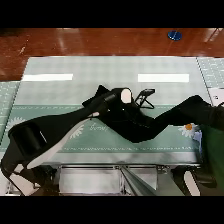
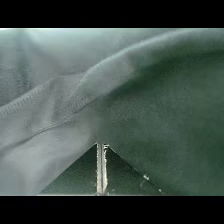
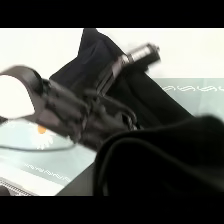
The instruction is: Fold the shirts.
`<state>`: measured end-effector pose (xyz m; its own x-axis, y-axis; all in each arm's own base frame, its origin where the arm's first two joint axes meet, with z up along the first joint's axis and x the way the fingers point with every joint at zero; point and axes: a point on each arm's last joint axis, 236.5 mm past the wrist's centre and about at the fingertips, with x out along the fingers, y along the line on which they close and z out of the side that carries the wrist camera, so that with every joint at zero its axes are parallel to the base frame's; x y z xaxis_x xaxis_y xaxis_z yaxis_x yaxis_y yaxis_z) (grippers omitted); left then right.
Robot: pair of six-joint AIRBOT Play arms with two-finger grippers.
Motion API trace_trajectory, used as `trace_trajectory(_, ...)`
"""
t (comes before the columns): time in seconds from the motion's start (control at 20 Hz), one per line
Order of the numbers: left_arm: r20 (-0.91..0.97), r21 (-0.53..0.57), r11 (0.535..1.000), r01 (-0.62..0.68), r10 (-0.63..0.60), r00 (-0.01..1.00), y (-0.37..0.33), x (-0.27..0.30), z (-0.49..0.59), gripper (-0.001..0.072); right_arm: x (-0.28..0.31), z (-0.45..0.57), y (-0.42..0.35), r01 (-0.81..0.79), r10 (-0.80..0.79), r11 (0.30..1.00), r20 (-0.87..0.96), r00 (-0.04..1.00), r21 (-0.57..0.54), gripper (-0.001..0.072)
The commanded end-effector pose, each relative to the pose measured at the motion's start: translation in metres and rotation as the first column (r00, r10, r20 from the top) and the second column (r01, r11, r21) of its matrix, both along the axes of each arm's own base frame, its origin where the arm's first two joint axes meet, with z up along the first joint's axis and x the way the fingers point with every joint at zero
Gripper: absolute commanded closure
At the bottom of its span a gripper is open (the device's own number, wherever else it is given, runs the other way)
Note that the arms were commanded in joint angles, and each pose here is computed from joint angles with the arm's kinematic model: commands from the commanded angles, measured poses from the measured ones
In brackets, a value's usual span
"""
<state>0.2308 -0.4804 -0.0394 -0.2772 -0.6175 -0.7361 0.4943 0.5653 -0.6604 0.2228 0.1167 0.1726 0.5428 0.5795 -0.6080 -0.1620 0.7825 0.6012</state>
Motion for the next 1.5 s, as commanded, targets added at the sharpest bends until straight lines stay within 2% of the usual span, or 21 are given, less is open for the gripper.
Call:
trace_trajectory(0.0,0.020,0.017,0.994,-0.111,0.111,0.994,0.057,0.070,0.018,0.0685,0.001,0.004,0.005,-0.005,0.004,1.000,0.003,1.000,0.030,0.0681)
trace_trajectory(0.2,0.161,0.015,0.934,-0.357,0.350,0.923,0.189,0.170,0.082,0.0685,0.017,0.006,0.035,-0.085,0.086,0.989,-0.007,0.996,0.119,0.0681)
trace_trajectory(0.35,0.314,-0.046,0.839,-0.542,0.527,0.790,0.297,0.205,0.149,0.0685,0.043,-0.003,0.080,-0.164,0.168,0.972,-0.010,0.986,0.168,0.0681)
trace_trajectory(0.45,0.406,-0.084,0.777,-0.623,0.598,0.691,0.362,0.202,0.186,0.0685,0.064,-0.010,0.116,-0.224,0.230,0.959,-0.017,0.973,0.172,0.0681)
trace_trajectory(0.55,0.455,-0.121,0.692,-0.712,0.676,0.580,0.419,0.179,0.212,0.0685,0.086,-0.018,0.154,-0.281,0.289,0.945,-0.027,0.957,0.168,0.0681)
trace_trajectory(0.7,0.518,-0.146,0.627,-0.765,0.707,0.481,0.457,0.130,0.224,0.0685,0.123,-0.041,0.205,-0.339,0.353,0.927,-0.062,0.934,0.160,0.0681)
trace_trajectory(0.8,0.512,-0.141,0.612,-0.778,0.718,0.472,0.455,0.102,0.211,0.0685,0.150,-0.065,0.228,-0.339,0.355,0.928,-0.088,0.931,0.156,0.0681)
trace_trajectory(0.9,0.487,-0.140,0.624,-0.769,0.719,0.495,0.440,0.089,0.190,0.0685,0.171,-0.094,0.244,-0.322,0.345,0.932,-0.130,0.930,0.167,0.0681)
trace_trajectory(1.1,0.433,-0.099,0.684,-0.723,0.684,0.588,0.404,0.081,0.142,0.0685,0.186,-0.142,0.273,-0.305,0.351,0.926,-0.205,0.914,0.225,0.0677)
trace_trajectory(1.15,0.436,-0.104,0.686,-0.721,0.683,0.587,0.399,0.084,0.134,0.0685,0.190,-0.153,0.275,-0.285,0.334,0.931,-0.223,0.916,0.226,0.0532)
trace_trajectory(1.2,0.431,-0.108,0.680,-0.725,0.690,0.582,0.395,0.086,0.128,0.0685,0.189,-0.161,0.275,-0.273,0.328,0.934,-0.250,0.911,0.229,0.0336)
trace_trajectory(1.25,0.423,-0.110,0.670,-0.734,0.700,0.576,0.393,0.089,0.123,0.0685,0.185,-0.164,0.275,-0.284,0.339,0.932,-0.262,0.903,0.227,0.0299)
trace_trajectory(1.35,0.426,-0.119,0.652,-0.749,0.715,0.554,0.398,0.096,0.122,0.0685,0.179,-0.154,0.264,-0.313,0.372,0.921,-0.277,0.886,0.233,0.0299)
trace_trajectory(1.45,0.431,-0.135,0.608,-0.782,0.747,0.506,0.411,0.103,0.126,0.0685,0.170,-0.126,0.226,-0.365,0.416,0.906,-0.283,0.864,0.214,0.0299)
